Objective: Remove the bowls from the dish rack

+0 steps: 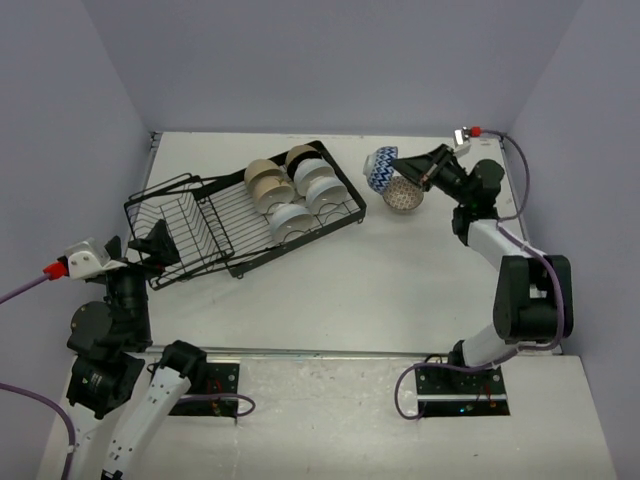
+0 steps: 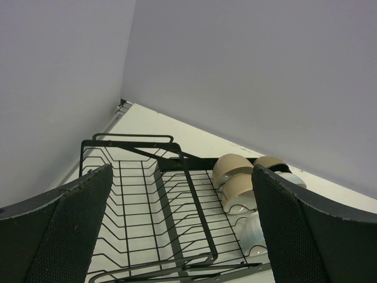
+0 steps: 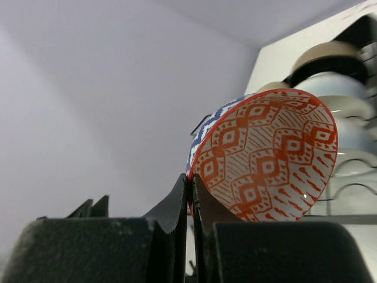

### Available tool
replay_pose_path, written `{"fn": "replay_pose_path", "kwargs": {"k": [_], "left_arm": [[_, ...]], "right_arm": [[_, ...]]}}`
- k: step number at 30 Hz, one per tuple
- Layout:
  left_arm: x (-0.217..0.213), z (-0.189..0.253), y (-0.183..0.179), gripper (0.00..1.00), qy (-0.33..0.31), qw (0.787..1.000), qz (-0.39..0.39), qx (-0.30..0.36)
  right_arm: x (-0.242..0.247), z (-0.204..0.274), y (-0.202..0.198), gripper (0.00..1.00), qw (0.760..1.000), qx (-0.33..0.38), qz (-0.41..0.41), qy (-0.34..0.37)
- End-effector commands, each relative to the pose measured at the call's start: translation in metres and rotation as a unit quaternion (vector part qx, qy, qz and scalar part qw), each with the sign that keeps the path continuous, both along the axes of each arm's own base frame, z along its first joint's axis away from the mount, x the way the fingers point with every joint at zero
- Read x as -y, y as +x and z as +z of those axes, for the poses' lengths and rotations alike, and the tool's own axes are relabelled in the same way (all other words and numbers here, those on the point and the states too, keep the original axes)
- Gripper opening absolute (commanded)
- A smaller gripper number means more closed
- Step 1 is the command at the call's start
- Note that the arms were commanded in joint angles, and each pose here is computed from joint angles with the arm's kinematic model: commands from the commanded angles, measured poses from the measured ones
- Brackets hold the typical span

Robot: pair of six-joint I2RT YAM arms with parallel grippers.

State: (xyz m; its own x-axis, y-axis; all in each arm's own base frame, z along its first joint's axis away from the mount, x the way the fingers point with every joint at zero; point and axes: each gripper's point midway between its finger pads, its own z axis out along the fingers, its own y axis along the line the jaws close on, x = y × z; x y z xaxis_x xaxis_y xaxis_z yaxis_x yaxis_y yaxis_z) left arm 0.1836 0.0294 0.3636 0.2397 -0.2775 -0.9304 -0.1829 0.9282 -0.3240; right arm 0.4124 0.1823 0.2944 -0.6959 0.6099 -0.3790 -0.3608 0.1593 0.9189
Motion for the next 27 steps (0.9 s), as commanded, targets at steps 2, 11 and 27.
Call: {"fn": "replay_pose_path", "kwargs": {"k": [2, 11, 27], "left_arm": [[0.001, 0.002, 0.002, 1.00, -0.010, 1.000, -0.001, 0.007], [0.000, 0.002, 0.000, 1.00, -0.011, 1.000, 0.000, 0.012], [-0.003, -0.002, -0.004, 1.00, -0.012, 1.000, 0.004, 0.015]], "right_arm": [[0.053, 0.007, -0.011, 0.00, 0.995, 0.064, -0.065, -0.032], [0.116, -0.054, 0.008, 0.00, 0.946, -0.010, -0.195, -0.258], [0.100, -0.088, 0.045, 0.00, 0.848, -0.070, -0.180, -0.494]]}}
